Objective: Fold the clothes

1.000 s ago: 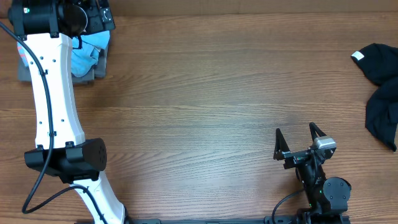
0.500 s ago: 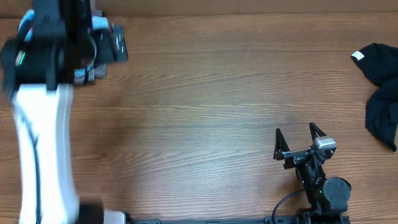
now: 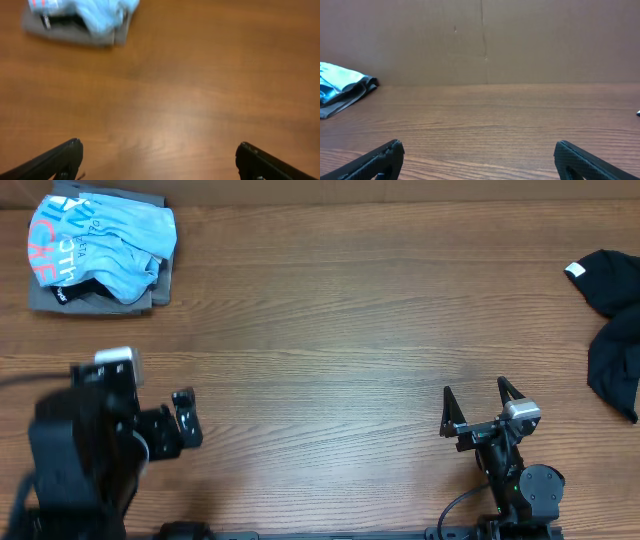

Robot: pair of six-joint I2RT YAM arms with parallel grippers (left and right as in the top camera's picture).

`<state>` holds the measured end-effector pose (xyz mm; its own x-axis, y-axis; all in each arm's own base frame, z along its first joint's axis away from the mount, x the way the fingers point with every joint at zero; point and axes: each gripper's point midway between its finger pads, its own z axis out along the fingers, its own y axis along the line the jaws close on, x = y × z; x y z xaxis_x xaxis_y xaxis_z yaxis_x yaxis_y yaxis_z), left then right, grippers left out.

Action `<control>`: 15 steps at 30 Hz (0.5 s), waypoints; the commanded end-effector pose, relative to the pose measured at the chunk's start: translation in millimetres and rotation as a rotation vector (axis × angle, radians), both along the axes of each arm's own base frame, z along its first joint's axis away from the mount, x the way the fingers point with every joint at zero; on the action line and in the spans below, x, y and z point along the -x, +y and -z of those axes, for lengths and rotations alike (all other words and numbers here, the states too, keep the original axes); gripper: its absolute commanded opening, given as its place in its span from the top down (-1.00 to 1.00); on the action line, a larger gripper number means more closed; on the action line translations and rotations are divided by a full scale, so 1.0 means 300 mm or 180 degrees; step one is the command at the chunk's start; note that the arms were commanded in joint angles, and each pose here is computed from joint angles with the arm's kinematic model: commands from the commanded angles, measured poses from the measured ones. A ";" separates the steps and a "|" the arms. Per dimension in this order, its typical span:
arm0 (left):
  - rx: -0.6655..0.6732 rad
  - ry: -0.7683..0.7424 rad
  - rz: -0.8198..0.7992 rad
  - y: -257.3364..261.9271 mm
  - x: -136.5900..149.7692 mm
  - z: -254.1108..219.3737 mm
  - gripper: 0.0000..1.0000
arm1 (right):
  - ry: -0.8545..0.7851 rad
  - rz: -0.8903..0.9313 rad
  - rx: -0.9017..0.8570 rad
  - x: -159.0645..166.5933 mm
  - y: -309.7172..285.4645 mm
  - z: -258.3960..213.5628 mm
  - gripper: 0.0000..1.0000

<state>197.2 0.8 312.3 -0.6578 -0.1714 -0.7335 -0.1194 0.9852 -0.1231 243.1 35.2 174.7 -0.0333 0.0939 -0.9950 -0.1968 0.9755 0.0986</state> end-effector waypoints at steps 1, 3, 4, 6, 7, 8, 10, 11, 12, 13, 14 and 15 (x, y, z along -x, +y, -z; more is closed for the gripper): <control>-0.0074 -0.0373 0.0051 -0.002 -0.007 0.049 -1.00 | -0.0017 0.0039 0.0003 -0.001 -0.007 0.004 -1.00; -0.0069 -0.0452 0.0056 -0.004 -0.033 0.098 -1.00 | -0.0017 0.0039 0.0003 -0.001 -0.007 0.004 -1.00; -0.0069 -0.0456 0.0056 -0.004 -0.051 0.133 -1.00 | -0.0017 0.0039 0.0003 -0.001 -0.007 0.004 -1.00; -0.0064 -0.0466 0.0061 -0.007 -0.095 0.201 -1.00 | -0.0017 0.0039 0.0003 -0.001 -0.007 0.004 -1.00; -0.0030 -0.0519 0.0108 -0.018 -0.128 0.239 -1.00 | -0.0017 0.0039 0.0003 -0.001 -0.007 0.004 -1.00; 0.0007 -0.0600 0.0157 -0.029 -0.154 0.263 -1.00 | -0.0017 0.0039 0.0003 -0.001 -0.007 0.004 -1.00; 0.0070 -0.0825 0.0253 -0.052 -0.196 0.302 -1.00 | -0.0017 0.0038 0.0003 -0.001 -0.007 0.004 -1.00; 0.0080 -0.0955 0.0284 -0.060 -0.212 0.322 -1.00 | -0.0017 0.0039 0.0003 -0.001 -0.007 0.004 -1.00; 0.0083 -0.1083 0.0316 -0.069 -0.224 0.343 -1.00 | -0.0017 0.0039 0.0003 -0.001 -0.007 0.004 -1.00; 0.0087 -0.1182 0.0345 -0.077 -0.229 0.359 -1.00 | -0.0017 0.0039 0.0003 -0.001 -0.007 0.004 -1.00; 0.0088 -0.1284 0.0370 -0.084 -0.231 0.377 -1.00 | -0.0017 0.0039 0.0003 -0.001 -0.007 0.004 -1.00; 0.0085 -0.1359 0.0376 -0.087 -0.231 0.392 -1.00 | -0.0017 0.0039 0.0003 -0.001 -0.007 0.004 -1.00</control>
<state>270.9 -15.8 208.5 -0.3581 -0.1596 -0.9199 0.0041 0.9850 -0.1725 243.1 35.3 175.2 -0.0313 0.0935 -0.9951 -0.1974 0.9754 0.0979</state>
